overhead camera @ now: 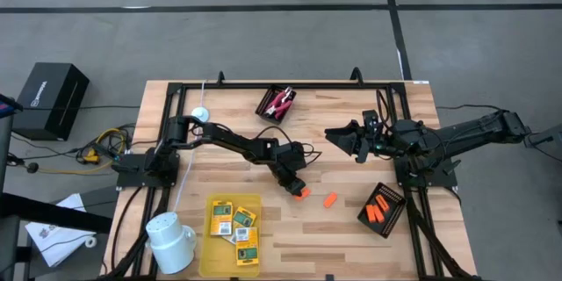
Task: Pick & Place School Supplies
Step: Put the orange eraser into the bottom black bin
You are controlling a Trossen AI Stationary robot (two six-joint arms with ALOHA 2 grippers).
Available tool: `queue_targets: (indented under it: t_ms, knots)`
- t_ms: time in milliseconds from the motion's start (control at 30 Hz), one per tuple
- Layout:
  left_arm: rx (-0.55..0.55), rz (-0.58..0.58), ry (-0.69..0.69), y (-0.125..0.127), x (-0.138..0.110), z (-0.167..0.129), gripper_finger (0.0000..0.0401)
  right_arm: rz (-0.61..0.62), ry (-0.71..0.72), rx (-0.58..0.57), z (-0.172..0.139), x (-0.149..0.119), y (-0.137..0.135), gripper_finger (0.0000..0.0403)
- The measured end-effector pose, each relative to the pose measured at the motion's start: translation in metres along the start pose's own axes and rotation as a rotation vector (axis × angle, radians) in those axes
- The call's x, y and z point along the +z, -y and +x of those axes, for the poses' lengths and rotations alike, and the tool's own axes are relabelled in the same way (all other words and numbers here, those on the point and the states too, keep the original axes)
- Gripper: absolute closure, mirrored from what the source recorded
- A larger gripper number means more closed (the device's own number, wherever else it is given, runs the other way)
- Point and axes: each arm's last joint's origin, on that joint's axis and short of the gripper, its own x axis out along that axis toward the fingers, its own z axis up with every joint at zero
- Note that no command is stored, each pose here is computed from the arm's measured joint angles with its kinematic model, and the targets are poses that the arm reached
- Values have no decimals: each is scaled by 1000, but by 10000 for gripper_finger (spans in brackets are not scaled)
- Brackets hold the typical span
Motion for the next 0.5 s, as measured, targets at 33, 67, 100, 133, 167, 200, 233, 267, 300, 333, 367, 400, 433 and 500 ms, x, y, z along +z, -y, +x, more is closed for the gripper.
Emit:
queue_targets:
  t_ms: [33, 67, 100, 133, 167, 200, 233, 267, 300, 333, 367, 400, 433, 500]
  knots:
    - [0, 1, 1, 0, 0, 0, 394, 0, 0, 0, 0, 0, 0, 210]
    - [0, 1, 1, 0, 0, 0, 394, 0, 0, 0, 0, 0, 0, 210]
    - [-2, 3, 3, 1, 0, -1, 394, 0, 0, 0, 0, 0, 0, 210]
    - [-5, 8, 8, 2, 1, -2, 394, 0, 0, 0, 0, 0, 0, 210]
    - [-11, 14, 15, 4, 1, -4, 394, 0, 0, 0, 0, 0, 0, 210]
    - [-16, 22, 21, 7, 2, -7, 395, 0, 0, 0, 0, 0, 0, 211]
    - [-20, 27, 27, 9, 3, -8, 395, 0, 0, 0, 0, 0, 0, 212]
    - [-21, 32, 37, 10, 4, -11, 395, 0, 0, 0, 0, 0, 0, 214]
    - [-22, 36, 45, 10, 5, -13, 395, 0, 0, 0, 0, 0, 0, 215]
    - [-27, 43, 54, 11, 6, -15, 395, 0, 0, 0, 0, 0, 0, 215]
    - [-27, 43, 58, 12, 6, -18, 395, 0, 0, 0, 0, 0, 0, 216]
    - [-25, 42, 71, 13, 8, -21, 395, 0, 0, 0, 0, 0, 0, 216]
    - [-35, 46, 85, 15, 10, -25, 395, -1, 0, 0, 0, 0, 0, 216]
    - [-57, 58, 110, 23, 13, -35, 395, 0, 2, 2, 0, 0, 0, 215]
